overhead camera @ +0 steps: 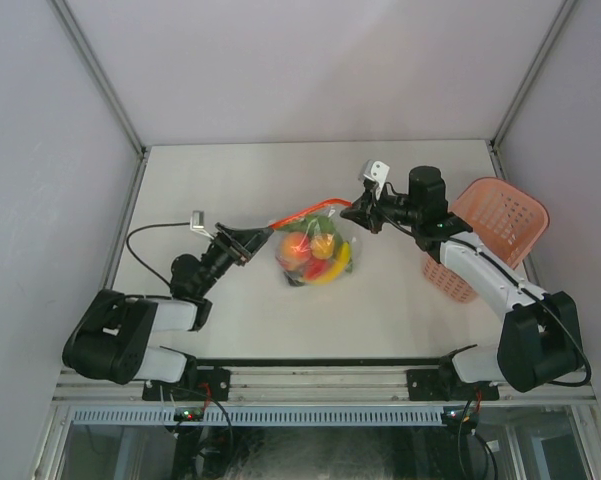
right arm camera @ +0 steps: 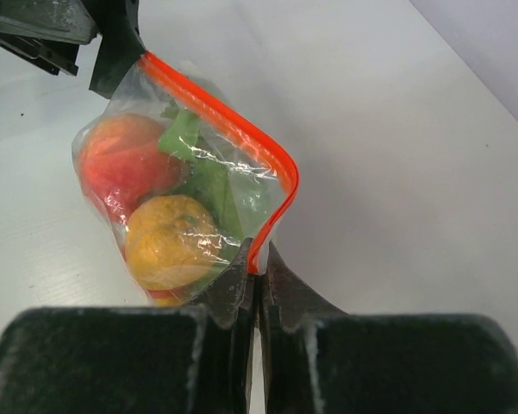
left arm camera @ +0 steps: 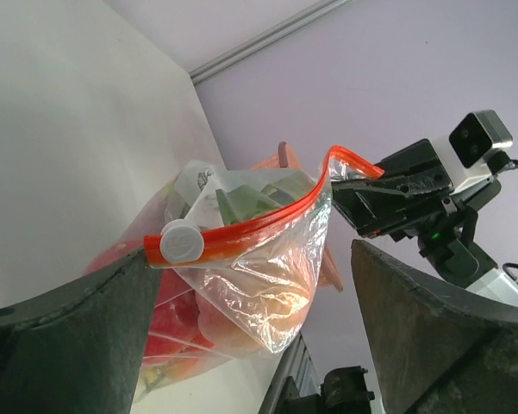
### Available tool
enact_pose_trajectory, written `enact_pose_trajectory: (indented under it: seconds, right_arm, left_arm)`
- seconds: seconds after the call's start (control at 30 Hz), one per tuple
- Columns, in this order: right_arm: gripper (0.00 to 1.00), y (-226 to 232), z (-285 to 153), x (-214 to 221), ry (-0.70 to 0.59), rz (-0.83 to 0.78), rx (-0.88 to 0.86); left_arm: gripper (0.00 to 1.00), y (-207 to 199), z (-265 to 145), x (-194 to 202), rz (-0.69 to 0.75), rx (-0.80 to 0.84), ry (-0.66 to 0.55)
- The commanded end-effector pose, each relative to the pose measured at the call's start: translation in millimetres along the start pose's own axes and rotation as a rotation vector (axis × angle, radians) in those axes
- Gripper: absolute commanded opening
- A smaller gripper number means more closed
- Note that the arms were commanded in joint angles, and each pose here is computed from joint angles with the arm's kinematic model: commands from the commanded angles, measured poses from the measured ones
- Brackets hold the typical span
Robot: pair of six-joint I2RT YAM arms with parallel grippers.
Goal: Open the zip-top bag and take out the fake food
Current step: Pick up the zipper food storage bag at the center of the board.
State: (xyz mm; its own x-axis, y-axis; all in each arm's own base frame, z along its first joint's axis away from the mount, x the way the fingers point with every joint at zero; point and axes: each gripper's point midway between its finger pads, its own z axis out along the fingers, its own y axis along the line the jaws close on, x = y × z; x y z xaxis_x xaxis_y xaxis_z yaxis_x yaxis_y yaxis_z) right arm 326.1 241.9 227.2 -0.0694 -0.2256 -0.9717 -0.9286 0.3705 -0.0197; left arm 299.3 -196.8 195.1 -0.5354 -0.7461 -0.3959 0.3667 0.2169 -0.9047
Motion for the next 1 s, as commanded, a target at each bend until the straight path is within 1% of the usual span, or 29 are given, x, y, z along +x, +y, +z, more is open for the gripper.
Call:
enact_pose_trajectory:
  seconds: [0.0,0.1,0.17,0.23,0.3,0.37,0.6,0.77,0.83,0.9,0.97]
  right_arm:
    - [0.00,-4,-1,-14,-0.026,-0.020,0.012]
    - [0.00,-3,0,-13,-0.025,-0.016,0.014]
    - [0.00,-1,1,-12,-0.023,-0.019,0.007]
    - [0.00,1,2,-12,-0.020,-0.023,0.001]
    - [0.00,2,2,-11,-0.017,-0.025,0.000]
    - [0.00,1,2,-9,-0.013,-0.024,0.004]
    - [0.00,-2,2,-3,0.008,-0.019,0.024]
    - [0.00,-3,3,0,0.014,-0.013,0.035]
    - [0.00,-4,3,0,0.015,-0.014,0.040]
    - [0.00,-4,3,2,0.019,-0.012,0.045]
    - [0.00,-4,2,4,0.024,-0.012,0.048]
  left_arm:
    - [0.93,-20,-9,1,0.108,0.083,0.007]
    - [0.93,-19,-13,3,0.133,0.072,0.006]
    - [0.91,-13,-14,4,0.133,0.044,0.014]
    - [0.84,-12,-15,4,0.133,0.034,0.013]
    - [0.75,-12,-14,4,0.128,0.029,0.015]
    - [0.70,-13,-15,3,0.130,0.028,0.013]
    - [0.69,-12,-18,5,0.158,0.007,0.004]
    - [0.75,-8,-16,13,0.189,-0.011,0.029]
    - [0.75,-7,-14,17,0.189,-0.020,0.040]
    - [0.72,-4,-11,21,0.188,-0.037,0.051]
    - [0.64,-2,-9,23,0.192,-0.053,0.053]
